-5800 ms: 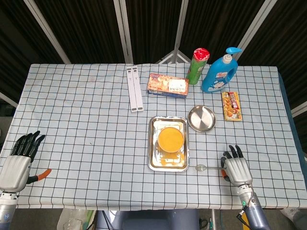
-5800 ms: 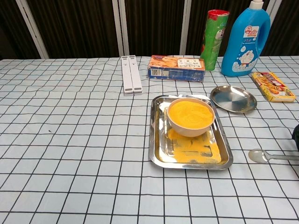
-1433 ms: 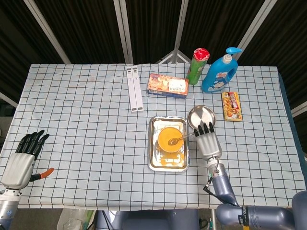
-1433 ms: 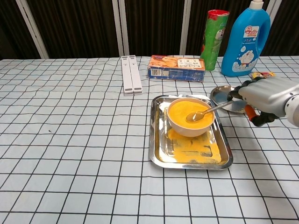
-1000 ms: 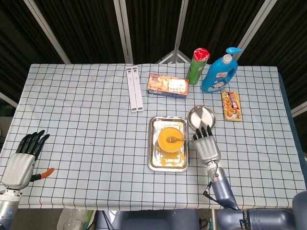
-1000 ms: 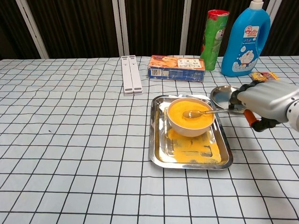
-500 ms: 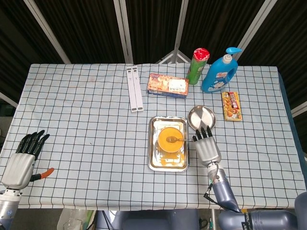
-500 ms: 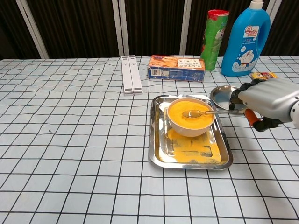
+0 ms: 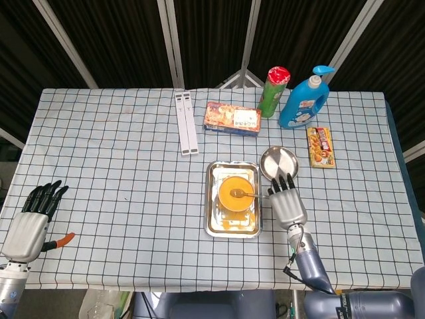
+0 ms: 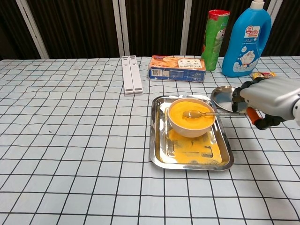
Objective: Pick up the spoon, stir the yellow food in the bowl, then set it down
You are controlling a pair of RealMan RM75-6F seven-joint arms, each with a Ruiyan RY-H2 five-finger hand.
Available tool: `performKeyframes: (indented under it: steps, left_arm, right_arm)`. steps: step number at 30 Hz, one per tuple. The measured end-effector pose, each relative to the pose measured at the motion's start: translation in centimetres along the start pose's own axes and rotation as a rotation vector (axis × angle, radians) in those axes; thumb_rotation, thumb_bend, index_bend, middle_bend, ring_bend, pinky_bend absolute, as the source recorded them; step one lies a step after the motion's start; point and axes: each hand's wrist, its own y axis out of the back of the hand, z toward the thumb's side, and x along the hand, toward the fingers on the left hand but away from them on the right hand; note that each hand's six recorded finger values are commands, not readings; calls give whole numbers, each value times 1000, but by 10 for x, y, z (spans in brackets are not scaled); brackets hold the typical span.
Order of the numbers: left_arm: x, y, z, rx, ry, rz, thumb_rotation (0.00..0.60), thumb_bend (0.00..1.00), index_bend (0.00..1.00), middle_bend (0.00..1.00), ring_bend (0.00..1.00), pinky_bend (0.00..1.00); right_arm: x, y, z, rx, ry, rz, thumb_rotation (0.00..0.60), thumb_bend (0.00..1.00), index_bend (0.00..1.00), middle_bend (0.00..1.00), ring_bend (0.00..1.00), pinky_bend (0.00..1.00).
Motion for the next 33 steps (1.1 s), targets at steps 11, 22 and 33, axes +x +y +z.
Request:
performKeyframes:
  steps: [11, 22, 33]
  left_arm:
    - [1, -2, 1, -1, -4, -9, 600, 0, 0, 0, 0, 35]
    - [1, -3, 0, -13, -6, -20, 600, 0, 0, 0, 0, 35]
    - [2, -3, 0, -21, -9, -27, 600, 0, 0, 0, 0, 36]
  right_arm:
    - [-4, 22, 11, -22, 27, -88, 600, 450, 308, 308, 103, 0]
    - [-15, 15, 23, -33, 23, -72, 600, 448, 466, 308, 103, 0]
    - [-21, 15, 28, -59, 14, -68, 600, 448, 489, 308, 103, 0]
